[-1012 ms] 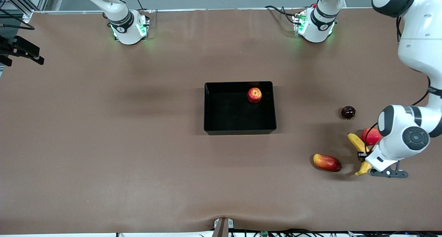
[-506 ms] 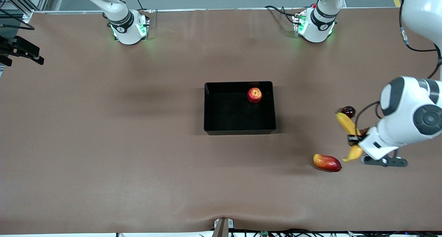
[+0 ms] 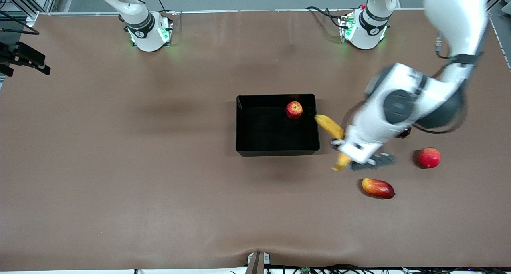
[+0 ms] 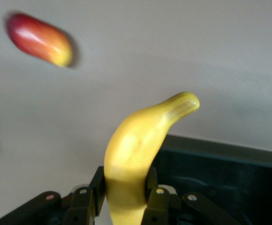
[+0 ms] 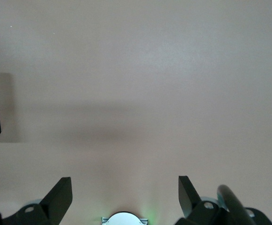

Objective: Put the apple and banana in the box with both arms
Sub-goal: 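Carry the banana over the black box with the left gripper, then lower the banana into the box and open the left gripper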

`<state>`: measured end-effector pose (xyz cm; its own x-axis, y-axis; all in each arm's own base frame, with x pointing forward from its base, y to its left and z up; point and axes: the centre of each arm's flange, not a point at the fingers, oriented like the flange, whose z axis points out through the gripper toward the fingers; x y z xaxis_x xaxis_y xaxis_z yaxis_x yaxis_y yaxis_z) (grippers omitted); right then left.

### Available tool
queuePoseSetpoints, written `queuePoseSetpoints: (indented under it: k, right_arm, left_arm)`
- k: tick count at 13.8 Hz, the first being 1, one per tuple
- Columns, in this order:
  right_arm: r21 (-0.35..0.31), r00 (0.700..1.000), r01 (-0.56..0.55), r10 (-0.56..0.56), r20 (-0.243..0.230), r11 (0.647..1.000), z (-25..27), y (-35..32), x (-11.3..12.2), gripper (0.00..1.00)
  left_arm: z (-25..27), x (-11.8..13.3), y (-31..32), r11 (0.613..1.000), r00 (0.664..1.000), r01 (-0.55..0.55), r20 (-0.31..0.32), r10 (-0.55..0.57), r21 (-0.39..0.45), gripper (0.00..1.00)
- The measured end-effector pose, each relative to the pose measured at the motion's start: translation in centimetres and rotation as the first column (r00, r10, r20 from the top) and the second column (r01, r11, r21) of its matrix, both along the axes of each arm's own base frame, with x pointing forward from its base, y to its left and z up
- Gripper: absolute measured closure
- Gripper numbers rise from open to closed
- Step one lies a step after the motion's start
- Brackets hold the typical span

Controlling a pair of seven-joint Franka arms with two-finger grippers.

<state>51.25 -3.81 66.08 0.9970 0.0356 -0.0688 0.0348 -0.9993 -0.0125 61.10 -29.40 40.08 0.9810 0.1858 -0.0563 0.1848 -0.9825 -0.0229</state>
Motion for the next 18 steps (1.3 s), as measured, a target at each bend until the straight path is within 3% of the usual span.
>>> queuePoseSetpoints:
  k: [4, 9, 16, 18]
  right_arm:
    - [0.000, 1.000, 0.002, -0.002, -0.001, 1.000, 0.0, -0.1, 0.0, 0.00]
    - [0.000, 1.000, 0.007, -0.007, -0.001, 1.000, -0.1, -0.3, 0.0, 0.00]
    - [0.001, 1.000, 0.017, -0.017, -0.004, 1.000, -0.2, -0.9, -0.1, 0.00]
    - [0.001, 1.000, 0.016, -0.016, -0.005, 1.000, -0.2, -0.9, -0.1, 0.00]
  left_arm:
    - [-4.7, -5.1, -10.2, 1.000, 0.999, 0.015, -0.045, -0.016, -0.024, 0.62]
    - [-13.6, -8.6, -16.4, 0.996, 0.993, 0.066, -0.096, -0.071, -0.055, 0.62]
    - [-20.3, -8.6, -17.3, 0.997, 0.997, 0.064, -0.041, -0.066, -0.048, 0.62]
    - [-20.0, -8.7, -17.7, 0.996, 0.997, 0.068, -0.033, -0.070, -0.056, 0.44]
